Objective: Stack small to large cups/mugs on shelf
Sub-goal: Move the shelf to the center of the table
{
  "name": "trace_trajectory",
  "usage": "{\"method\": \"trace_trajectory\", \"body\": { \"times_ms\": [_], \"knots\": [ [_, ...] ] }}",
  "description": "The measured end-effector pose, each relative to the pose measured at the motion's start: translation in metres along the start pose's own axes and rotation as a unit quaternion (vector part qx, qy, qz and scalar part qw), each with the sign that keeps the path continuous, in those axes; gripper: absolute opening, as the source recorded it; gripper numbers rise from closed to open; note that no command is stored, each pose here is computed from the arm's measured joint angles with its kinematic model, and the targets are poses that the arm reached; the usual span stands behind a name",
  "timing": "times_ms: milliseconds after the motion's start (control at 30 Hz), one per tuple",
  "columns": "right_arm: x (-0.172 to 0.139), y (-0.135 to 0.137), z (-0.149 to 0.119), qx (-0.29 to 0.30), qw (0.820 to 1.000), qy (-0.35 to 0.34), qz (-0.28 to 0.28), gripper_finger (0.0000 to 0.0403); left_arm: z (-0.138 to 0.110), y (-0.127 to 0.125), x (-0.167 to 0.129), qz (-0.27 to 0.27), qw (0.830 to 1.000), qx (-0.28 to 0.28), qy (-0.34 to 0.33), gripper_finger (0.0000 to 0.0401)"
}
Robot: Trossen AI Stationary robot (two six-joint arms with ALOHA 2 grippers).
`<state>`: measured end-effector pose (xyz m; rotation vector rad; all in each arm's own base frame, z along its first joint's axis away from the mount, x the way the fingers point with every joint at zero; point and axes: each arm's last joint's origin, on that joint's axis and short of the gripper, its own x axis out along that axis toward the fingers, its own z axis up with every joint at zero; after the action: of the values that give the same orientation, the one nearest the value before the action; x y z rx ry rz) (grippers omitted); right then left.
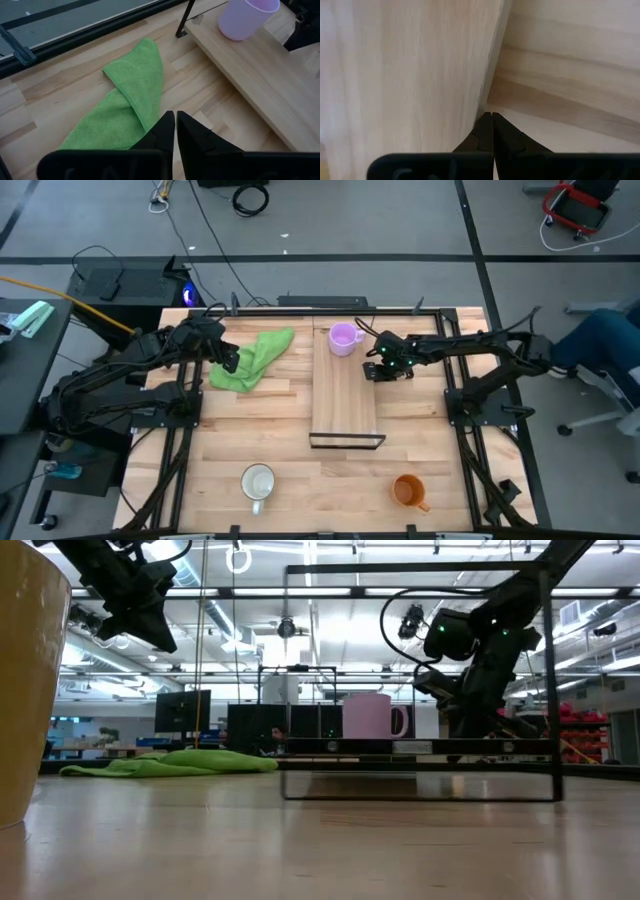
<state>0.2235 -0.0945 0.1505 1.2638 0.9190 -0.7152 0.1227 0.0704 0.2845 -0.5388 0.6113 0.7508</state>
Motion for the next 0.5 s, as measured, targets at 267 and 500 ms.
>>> {"method": "trace_trajectory", "body": {
  "times_ms": [267,500],
  "knots": [
    [0.001,0.004,-0.001,0.007,1.0,0.0,0.006,0.0,0.0,0.0,0.0,0.0,1.0,0.0,0.0,0.0031],
    [0.001,0.012,0.003,0.001,1.0,-0.008,0.019,0.0,0.0,0.0,0.0,0.0,1.0,0.0,0.0,0.0023]
  ]
}}
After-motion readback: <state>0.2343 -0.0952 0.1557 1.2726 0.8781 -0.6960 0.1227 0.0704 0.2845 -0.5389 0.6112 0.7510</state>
